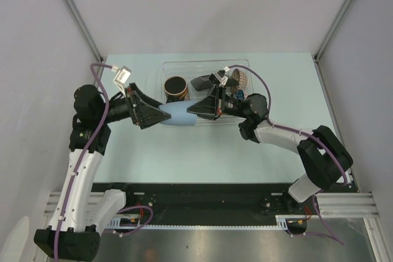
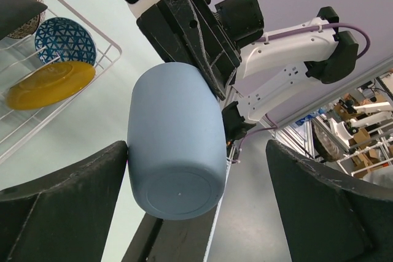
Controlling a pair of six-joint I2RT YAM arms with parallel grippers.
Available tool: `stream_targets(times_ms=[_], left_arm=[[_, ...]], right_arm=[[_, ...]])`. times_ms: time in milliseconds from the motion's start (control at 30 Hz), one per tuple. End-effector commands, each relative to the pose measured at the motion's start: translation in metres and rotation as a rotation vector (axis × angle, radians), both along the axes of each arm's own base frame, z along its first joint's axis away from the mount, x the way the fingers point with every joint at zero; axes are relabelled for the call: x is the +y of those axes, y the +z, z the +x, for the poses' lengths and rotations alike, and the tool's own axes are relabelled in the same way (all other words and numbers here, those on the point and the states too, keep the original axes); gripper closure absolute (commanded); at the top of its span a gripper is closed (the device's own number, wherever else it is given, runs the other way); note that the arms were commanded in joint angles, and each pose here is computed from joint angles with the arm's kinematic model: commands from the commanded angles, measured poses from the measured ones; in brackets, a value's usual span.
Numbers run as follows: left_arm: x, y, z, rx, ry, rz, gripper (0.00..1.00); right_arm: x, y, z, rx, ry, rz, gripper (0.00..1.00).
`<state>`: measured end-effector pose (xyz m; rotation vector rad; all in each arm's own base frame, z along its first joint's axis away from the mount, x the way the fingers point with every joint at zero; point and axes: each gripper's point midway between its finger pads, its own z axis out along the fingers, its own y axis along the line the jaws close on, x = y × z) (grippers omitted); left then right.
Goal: Load the mixed dishes into the dish rack
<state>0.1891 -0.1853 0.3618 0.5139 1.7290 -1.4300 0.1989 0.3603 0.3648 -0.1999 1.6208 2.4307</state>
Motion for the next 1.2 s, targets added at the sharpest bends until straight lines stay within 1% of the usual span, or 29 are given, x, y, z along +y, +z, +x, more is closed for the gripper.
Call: stream_targets(times_ms=[0,500,600,667,700,767,800,867,900,933,967,1000,1033,1067,1100,1133,1167], left_arm=[[-0.007,0.004,-0.011,-0.017,-0.048,-0.009,0.01],[-0.02,-0.017,-0.005,0.014,-0.036,0.025,0.0],[-0.022,-0.017,-0.005,0.016,-0.046,0.023,0.07],[-0.023,-0.017,-0.006,0.014,-0.051,0.02,0.13],[-0.023,-0.018,-0.006,0.017,-0.052,0.02,0.19],[-0.024,-0.019,-0.005,0.019,-0.055,0.019,0.26],[-0.024,-0.018,-0.004,0.018,-0.054,0.019,0.35],[-0.024,-0.016,-0.002,0.014,-0.052,0.018,0.45],[-0.024,-0.012,-0.001,0.004,-0.052,0.018,0.6],[-0.025,-0.01,0.001,-0.002,-0.053,0.022,0.68],[-0.024,-0.012,0.003,-0.003,-0.041,0.042,0.76],[-0.023,-0.002,0.004,-0.033,-0.034,0.047,0.9],[-0.022,-0.005,0.006,-0.007,-0.028,0.067,0.96],[-0.02,-0.003,0.011,-0.043,-0.004,0.092,1.0],[-0.019,0.01,0.013,-0.081,0.008,0.098,1.0],[-0.018,0.006,0.014,-0.055,0.014,0.119,1.0],[-0.015,0.018,0.02,-0.11,0.043,0.137,1.0]], right_arm=[[-0.007,0.036,-0.005,-0.126,-0.031,0.14,1.0],[0.001,0.042,-0.002,-0.145,-0.037,0.168,1.0],[0.002,0.044,-0.002,-0.149,-0.042,0.173,1.0],[0.004,0.044,0.0,-0.147,-0.043,0.174,1.0],[0.005,0.045,0.0,-0.149,-0.041,0.176,1.0],[0.008,0.045,-0.001,-0.145,-0.035,0.179,1.0],[0.009,0.045,-0.002,-0.149,-0.03,0.181,1.0],[0.013,0.044,-0.005,-0.148,-0.018,0.178,1.0],[0.014,0.042,-0.005,-0.15,-0.015,0.175,1.0],[0.014,0.042,-0.007,-0.152,-0.01,0.172,1.0],[0.014,0.041,-0.005,-0.149,-0.011,0.162,0.96],[0.014,0.041,-0.005,-0.157,-0.015,0.154,0.87],[0.014,0.038,-0.005,-0.167,-0.011,0.134,0.77],[0.014,0.037,-0.005,-0.164,-0.01,0.105,0.69],[0.012,0.033,-0.001,-0.198,-0.032,0.081,0.65],[0.01,0.029,-0.001,-0.219,-0.029,0.05,0.61],[0.008,0.025,0.001,-0.2,-0.035,-0.008,0.5]])
